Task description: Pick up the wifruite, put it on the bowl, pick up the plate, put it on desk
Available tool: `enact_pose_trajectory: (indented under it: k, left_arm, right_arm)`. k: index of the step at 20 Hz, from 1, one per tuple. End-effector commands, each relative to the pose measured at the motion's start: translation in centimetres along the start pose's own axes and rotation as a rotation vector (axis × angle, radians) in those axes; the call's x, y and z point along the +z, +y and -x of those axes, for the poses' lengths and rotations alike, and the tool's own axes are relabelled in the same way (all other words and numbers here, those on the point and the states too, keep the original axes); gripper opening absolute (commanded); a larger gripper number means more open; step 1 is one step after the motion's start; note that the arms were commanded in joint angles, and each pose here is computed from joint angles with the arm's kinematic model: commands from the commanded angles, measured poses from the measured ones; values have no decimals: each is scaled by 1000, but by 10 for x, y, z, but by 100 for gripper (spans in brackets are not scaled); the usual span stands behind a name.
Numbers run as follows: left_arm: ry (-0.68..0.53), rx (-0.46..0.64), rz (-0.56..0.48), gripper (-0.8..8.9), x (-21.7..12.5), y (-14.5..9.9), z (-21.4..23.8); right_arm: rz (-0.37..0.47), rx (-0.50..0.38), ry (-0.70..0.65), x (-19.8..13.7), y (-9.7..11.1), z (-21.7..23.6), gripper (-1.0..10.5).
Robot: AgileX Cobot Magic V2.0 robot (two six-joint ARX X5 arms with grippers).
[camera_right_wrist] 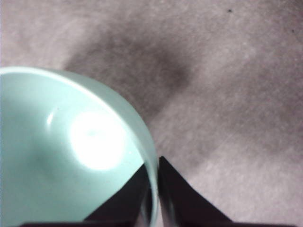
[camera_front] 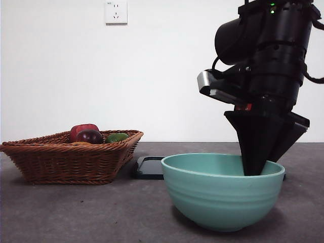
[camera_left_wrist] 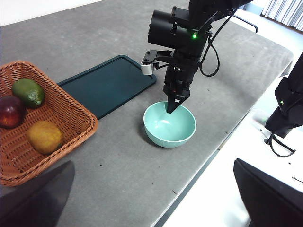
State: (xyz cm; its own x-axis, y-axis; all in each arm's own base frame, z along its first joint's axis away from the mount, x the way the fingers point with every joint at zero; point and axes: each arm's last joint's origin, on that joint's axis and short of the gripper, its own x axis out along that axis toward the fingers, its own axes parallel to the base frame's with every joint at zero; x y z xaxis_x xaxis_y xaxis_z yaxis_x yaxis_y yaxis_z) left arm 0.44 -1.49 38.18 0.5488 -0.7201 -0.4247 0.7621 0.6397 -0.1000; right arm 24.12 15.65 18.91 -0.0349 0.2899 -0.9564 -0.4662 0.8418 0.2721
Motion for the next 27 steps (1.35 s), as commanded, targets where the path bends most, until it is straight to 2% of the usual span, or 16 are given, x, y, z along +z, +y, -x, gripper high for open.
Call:
enact_pose_trajectory:
  k: [1, 7, 12, 17, 27]
  left_arm:
    - [-23, -10, -18, 594, 3, -1, 3]
    - [-23, -10, -17, 594, 3, -1, 3]
    - [-23, -10, -17, 594, 3, -1, 3]
    - [-23, -10, -17, 594, 3, -1, 3]
    - [-29, -9, -19, 594, 4, -1, 3]
  right_arm:
    - [2, 4, 3, 1, 1, -4, 11]
    - [8, 6, -15, 2, 1, -4, 24]
    - [22, 10, -73, 1, 5, 12, 412]
    - [48, 10, -284, -20, 16, 68, 574]
    - [118, 52, -629, -119, 35, 163, 589]
